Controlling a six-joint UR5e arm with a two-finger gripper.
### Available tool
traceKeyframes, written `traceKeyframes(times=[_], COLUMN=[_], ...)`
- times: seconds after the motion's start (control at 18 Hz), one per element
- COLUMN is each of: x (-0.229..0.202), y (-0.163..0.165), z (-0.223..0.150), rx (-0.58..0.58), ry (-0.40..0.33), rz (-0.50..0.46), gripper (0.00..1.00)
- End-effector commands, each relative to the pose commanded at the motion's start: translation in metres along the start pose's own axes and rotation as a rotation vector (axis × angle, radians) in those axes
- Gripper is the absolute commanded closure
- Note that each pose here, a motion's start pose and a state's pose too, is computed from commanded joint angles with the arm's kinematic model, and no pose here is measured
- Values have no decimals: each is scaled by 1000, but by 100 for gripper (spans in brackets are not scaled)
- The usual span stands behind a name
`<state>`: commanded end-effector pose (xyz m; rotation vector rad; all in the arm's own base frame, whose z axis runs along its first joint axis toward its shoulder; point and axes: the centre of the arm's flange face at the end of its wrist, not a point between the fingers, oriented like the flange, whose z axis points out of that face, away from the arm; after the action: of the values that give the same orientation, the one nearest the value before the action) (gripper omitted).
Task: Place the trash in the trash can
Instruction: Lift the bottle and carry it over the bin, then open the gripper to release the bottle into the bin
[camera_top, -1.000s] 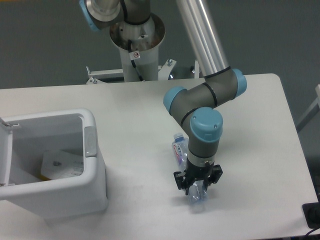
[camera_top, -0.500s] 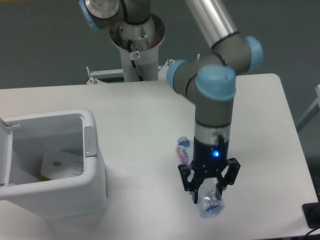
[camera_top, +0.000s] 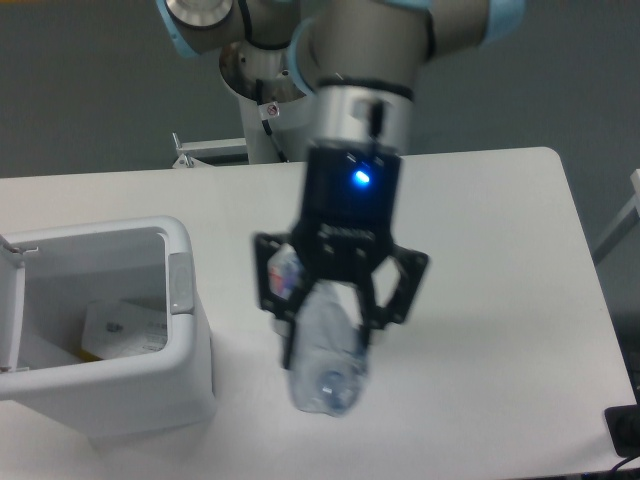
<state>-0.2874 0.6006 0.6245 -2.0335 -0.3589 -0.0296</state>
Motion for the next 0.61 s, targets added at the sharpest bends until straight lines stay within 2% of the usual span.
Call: traceKeyframes(times=[0.11, 0.44, 0.56, 0.61], x=[45, 101, 103, 104], y=[8, 63, 68, 66], z=[13, 66, 70, 68], rx=[-24, -147, -156, -152], ry=[57, 154, 159, 158], rz=[29, 38, 37, 39], gripper=[39, 38, 6, 0])
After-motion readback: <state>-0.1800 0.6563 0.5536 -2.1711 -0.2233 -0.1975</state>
